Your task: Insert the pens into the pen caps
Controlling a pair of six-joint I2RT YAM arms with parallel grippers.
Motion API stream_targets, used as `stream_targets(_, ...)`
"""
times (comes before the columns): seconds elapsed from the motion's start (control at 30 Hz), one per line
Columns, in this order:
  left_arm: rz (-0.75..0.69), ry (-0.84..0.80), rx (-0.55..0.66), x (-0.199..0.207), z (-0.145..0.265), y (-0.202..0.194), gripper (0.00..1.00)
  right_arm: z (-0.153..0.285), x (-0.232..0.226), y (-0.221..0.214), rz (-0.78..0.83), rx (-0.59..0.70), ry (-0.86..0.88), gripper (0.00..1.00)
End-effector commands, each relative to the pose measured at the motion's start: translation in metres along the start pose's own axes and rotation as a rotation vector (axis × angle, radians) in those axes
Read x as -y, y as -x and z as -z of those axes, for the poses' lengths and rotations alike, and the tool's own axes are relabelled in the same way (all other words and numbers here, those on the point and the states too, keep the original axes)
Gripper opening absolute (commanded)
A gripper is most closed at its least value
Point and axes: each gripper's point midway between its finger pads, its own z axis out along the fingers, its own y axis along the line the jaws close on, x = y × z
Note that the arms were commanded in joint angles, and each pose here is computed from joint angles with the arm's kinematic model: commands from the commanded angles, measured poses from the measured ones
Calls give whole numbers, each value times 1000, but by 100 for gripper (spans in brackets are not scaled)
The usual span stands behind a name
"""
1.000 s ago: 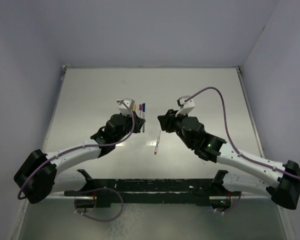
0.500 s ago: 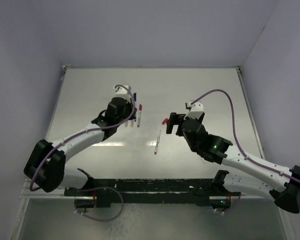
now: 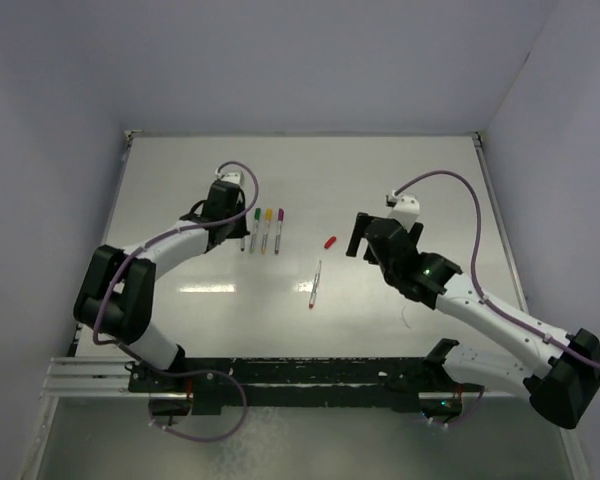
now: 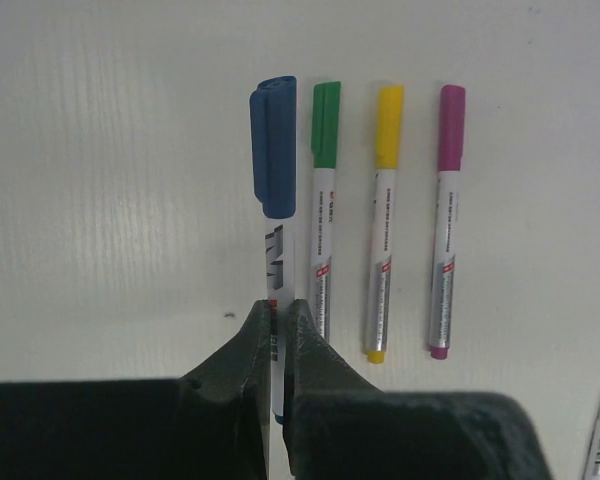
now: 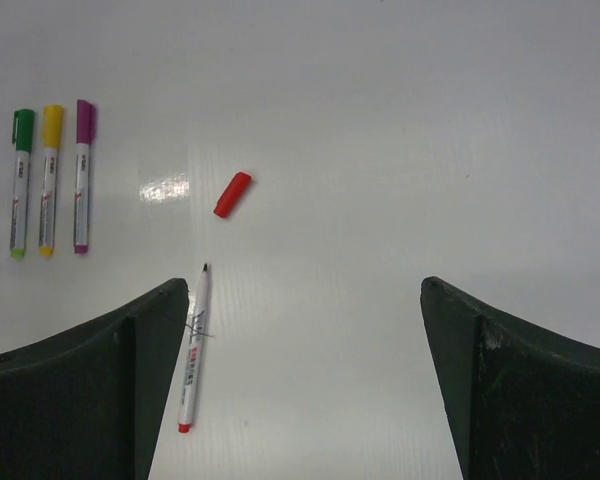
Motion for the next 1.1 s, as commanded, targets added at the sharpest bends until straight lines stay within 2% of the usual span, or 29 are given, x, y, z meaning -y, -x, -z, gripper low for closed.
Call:
stream_targets(0.0, -23, -3, -23, -2, -8, 8, 5, -4, -3, -3, -56, -40, 34, 100)
stream_targets(0.4, -47, 60, -108, -17, -34, -12, 13, -12, -3, -10, -44, -66, 13, 100)
stream_targets(0.83, -35, 99, -140, -24, -51, -19, 20, -10, 8, -12, -27, -44, -9, 100)
stream_targets(1.07, -23, 75, -92, -16, -38, 0, 39, -11, 7, -13, -22, -52, -11, 100)
